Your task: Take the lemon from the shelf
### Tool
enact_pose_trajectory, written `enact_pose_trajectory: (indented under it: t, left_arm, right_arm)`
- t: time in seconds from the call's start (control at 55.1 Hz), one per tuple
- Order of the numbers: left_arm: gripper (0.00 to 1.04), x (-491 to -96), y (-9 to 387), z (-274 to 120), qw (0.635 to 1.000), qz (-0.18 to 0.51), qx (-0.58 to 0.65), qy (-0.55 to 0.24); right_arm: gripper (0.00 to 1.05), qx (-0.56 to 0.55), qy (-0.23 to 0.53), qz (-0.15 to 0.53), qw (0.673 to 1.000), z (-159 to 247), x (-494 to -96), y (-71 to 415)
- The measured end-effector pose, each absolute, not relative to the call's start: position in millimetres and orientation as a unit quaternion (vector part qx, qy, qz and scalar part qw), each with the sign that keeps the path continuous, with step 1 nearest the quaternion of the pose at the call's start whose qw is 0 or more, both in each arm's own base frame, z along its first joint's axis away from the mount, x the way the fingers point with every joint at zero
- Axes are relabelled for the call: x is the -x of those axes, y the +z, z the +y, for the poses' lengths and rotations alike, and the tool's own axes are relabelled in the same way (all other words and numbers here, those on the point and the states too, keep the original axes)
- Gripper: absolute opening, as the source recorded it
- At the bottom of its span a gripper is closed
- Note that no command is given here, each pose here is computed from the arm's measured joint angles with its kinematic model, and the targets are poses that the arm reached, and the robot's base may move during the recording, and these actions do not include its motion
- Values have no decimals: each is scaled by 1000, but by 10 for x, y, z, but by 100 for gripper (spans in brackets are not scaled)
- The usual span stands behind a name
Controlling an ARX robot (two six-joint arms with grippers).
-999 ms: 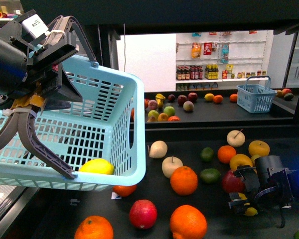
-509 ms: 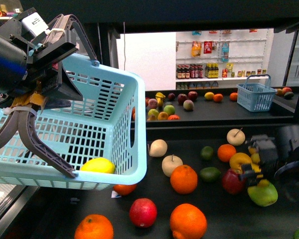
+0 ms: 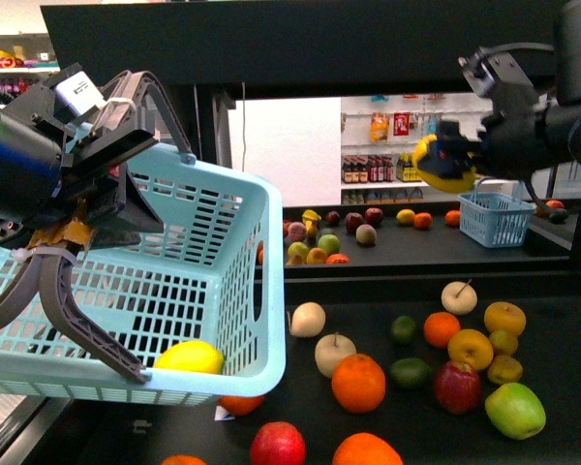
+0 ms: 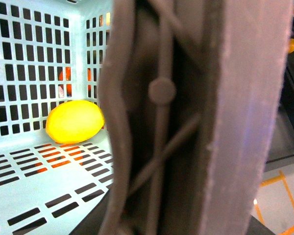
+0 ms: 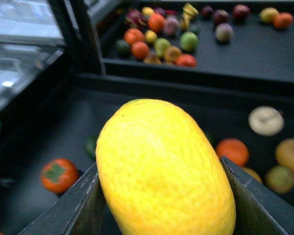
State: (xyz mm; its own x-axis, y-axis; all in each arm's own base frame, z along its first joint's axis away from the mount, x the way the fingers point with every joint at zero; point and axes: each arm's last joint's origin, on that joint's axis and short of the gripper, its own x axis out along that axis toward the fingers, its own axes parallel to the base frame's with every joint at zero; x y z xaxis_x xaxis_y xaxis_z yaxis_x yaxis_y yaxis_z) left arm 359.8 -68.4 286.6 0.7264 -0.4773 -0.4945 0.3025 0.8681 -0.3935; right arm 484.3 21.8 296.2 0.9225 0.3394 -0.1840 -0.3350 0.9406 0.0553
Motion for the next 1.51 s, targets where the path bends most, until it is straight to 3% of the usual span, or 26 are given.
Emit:
enact_pose_trajectory:
  t: [0.218, 0.545, 0.89, 1.235, 1.507]
  left_arm:
    - [28, -3598, 2866, -683, 918, 303, 144, -212]
    - [28, -3598, 2866, -683, 918, 303, 144, -212]
    - [28, -3598, 2866, -684, 918, 303, 144, -212]
    - [28, -3598, 2866, -683, 918, 303, 144, -212]
    - [28, -3598, 2866, -683, 918, 303, 144, -212]
  right_arm:
    - [61, -29, 274, 83, 958, 935, -4648, 3395]
    - [60, -37, 349, 116, 929, 1726, -4606, 3348]
    - [60, -32, 378, 157, 912, 2242, -4648, 3099]
    - [60, -18, 361, 194, 912, 2388, -4739, 2817]
    - [98, -20, 374, 177, 910, 2380, -4754, 2841]
